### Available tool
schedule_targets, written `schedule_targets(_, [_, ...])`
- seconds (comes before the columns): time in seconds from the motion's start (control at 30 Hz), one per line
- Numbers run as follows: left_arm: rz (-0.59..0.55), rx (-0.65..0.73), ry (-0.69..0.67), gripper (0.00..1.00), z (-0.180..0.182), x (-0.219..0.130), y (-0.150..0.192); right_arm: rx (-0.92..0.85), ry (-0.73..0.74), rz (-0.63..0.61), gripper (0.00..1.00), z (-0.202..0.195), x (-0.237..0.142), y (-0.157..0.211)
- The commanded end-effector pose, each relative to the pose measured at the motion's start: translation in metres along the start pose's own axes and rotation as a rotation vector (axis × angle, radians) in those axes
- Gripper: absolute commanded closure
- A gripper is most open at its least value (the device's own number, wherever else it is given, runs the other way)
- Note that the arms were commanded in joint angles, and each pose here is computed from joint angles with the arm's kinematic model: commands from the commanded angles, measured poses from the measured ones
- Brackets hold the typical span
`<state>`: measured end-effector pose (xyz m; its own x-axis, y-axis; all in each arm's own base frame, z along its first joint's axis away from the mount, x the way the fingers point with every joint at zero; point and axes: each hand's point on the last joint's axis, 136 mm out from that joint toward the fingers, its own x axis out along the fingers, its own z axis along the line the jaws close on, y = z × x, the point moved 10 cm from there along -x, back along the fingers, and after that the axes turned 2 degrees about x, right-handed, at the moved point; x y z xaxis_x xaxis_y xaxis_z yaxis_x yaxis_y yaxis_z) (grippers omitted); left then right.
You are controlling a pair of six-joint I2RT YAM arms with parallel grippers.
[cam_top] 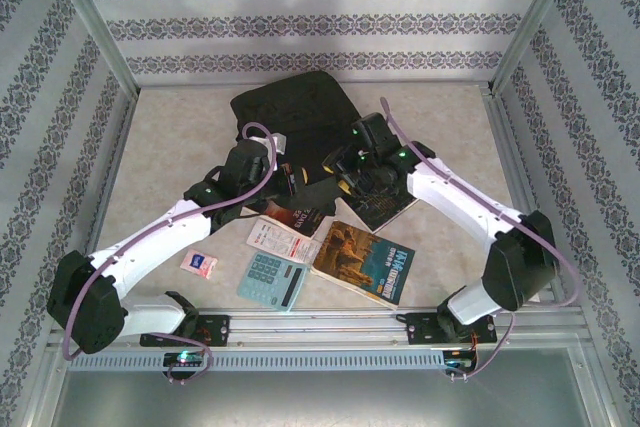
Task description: Pack the student bag
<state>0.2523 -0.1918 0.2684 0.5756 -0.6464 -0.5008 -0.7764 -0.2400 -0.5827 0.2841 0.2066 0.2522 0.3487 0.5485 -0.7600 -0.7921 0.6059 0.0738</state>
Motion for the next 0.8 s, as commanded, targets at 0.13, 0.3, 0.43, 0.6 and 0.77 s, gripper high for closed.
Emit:
schedule_targets(0.13, [-0.066, 0.026, 0.042, 1.0, -0.016, -0.006, -0.011, 0.018, 0.016, 0.033, 0.56, 0.003, 0.017, 0.001])
schedule_targets(0.3, [-0.069, 0.03, 0.01, 1.0, -0.011, -0.003, -0.01, 0.003, 0.067, -0.01, 0.79, -0.005, 0.017, -0.002])
schedule_targets(0.43, [-0.073, 0.037, -0.012, 1.0, -0.008, -0.004, -0.009, -0.01, 0.073, -0.024, 0.93, -0.006, 0.014, -0.003])
schedule_targets(0.6, [-0.066, 0.036, -0.008, 1.0, -0.007, -0.003, -0.008, -0.06, 0.045, -0.016, 0.61, 0.005, 0.001, -0.001])
schedule_targets(0.77, [-0.065, 0.034, -0.003, 1.0, -0.007, -0.001, -0.007, 0.022, 0.107, -0.051, 0.19, 0.001, -0.027, 0.007])
